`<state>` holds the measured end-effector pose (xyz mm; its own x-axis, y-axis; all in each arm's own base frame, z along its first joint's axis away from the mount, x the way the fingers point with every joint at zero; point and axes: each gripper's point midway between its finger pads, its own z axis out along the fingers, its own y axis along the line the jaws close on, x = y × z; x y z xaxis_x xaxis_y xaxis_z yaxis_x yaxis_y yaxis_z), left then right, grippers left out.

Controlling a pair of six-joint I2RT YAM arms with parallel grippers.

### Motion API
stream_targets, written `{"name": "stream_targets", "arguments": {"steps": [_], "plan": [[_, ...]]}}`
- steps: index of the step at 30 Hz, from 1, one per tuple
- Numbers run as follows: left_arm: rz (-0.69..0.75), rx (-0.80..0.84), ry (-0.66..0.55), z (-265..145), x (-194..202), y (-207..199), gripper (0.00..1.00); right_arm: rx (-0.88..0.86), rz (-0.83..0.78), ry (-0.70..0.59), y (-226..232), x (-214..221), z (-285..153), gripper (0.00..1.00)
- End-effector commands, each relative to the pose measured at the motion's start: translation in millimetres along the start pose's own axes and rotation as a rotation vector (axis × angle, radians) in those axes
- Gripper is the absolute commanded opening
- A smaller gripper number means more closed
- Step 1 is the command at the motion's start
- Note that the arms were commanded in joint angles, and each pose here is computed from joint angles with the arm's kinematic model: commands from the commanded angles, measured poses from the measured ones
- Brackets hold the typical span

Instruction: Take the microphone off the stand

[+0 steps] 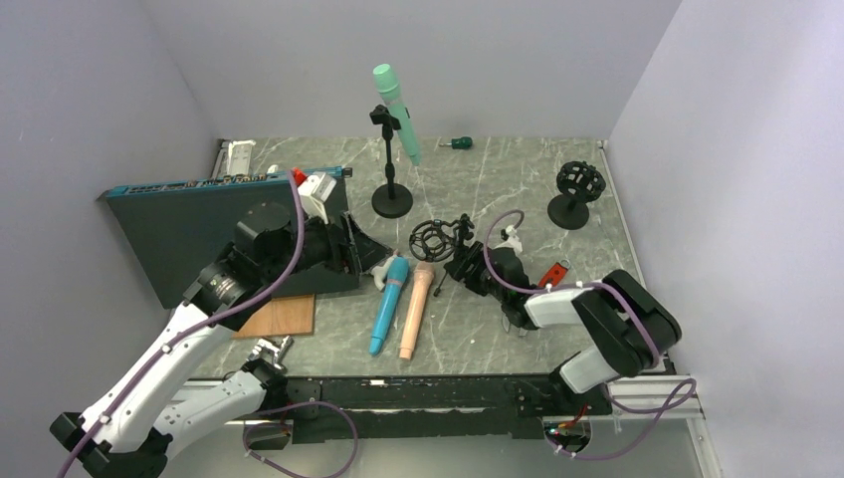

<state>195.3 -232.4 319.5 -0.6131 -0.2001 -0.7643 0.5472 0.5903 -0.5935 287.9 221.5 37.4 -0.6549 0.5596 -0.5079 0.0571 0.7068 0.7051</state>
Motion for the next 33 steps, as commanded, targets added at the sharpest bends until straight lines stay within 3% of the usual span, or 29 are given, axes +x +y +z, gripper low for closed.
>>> {"name": "stream_targets", "arguments": {"steps": [1,13,20,25,33], "plan": [[0.024,-0.015,-0.026,-8,-4,0,0.81,-0.075,0.061,-0.177,24,-57,21,0.58],[0.037,-0.034,-0.035,-14,-12,-2,0.80,0.060,0.065,-0.185,-34,-148,100,0.54],[0.053,-0.088,-0.058,-26,-17,3,0.81,0.147,-0.018,-0.149,-58,-193,124,0.59],[0.072,-0.129,-0.077,-32,-23,7,0.81,0.120,-0.077,-0.096,-37,-186,101,0.71],[0.089,-0.097,-0.084,-23,-33,-1,0.81,0.103,-0.195,-0.016,-3,-126,30,0.87]]}}
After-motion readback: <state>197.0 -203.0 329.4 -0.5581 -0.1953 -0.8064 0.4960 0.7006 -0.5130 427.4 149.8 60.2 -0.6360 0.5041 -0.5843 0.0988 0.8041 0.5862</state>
